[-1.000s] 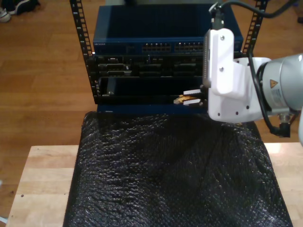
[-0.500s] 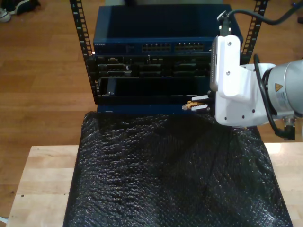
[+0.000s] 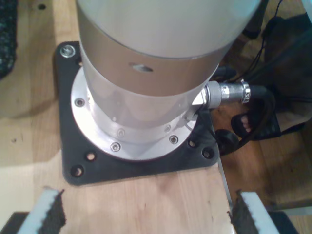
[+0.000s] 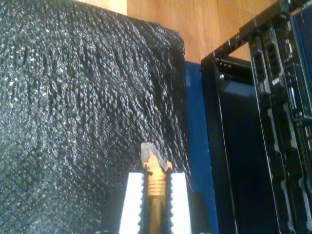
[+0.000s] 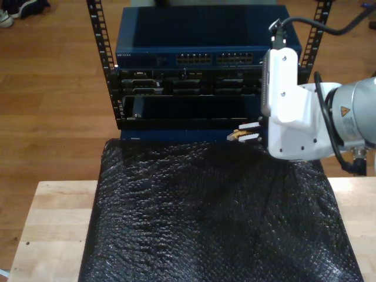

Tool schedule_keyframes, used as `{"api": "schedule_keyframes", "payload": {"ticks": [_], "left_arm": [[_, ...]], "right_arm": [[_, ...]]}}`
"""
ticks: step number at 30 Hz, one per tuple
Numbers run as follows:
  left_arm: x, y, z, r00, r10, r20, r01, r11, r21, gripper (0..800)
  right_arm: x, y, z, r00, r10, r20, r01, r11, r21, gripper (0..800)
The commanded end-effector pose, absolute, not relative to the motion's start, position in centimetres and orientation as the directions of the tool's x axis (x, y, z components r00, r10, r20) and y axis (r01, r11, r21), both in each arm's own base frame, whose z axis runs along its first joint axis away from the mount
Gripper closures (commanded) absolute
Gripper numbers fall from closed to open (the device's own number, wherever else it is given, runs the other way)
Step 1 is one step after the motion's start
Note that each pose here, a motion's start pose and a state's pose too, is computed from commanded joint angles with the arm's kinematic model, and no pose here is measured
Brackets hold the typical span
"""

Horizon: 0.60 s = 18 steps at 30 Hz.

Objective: Grab the cable and plug it in

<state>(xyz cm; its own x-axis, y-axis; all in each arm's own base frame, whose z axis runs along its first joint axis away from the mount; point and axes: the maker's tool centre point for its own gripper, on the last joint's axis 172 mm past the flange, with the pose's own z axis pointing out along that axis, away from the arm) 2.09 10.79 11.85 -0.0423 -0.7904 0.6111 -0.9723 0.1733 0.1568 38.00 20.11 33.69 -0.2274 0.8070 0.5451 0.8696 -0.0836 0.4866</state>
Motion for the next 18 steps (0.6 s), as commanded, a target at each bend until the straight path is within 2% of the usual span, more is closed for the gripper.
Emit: {"api": "schedule_keyframes", "payload": {"ticks": [12, 18], "left_arm": [[1.9, 11.3, 9.1, -0.125, -0.82, 0.559, -0.97, 0.22, 0.106, 1], [1.5, 11.5, 6.3, -0.133, -0.855, 0.502, -0.977, 0.199, 0.079, 1]], "right_arm": [[39.0, 18.5, 34.1, -0.196, 0.814, 0.546, 0.862, -0.122, 0.492, 798], [39.5, 17.4, 34.2, -0.181, 0.821, 0.541, 0.857, -0.139, 0.497, 798]]}}
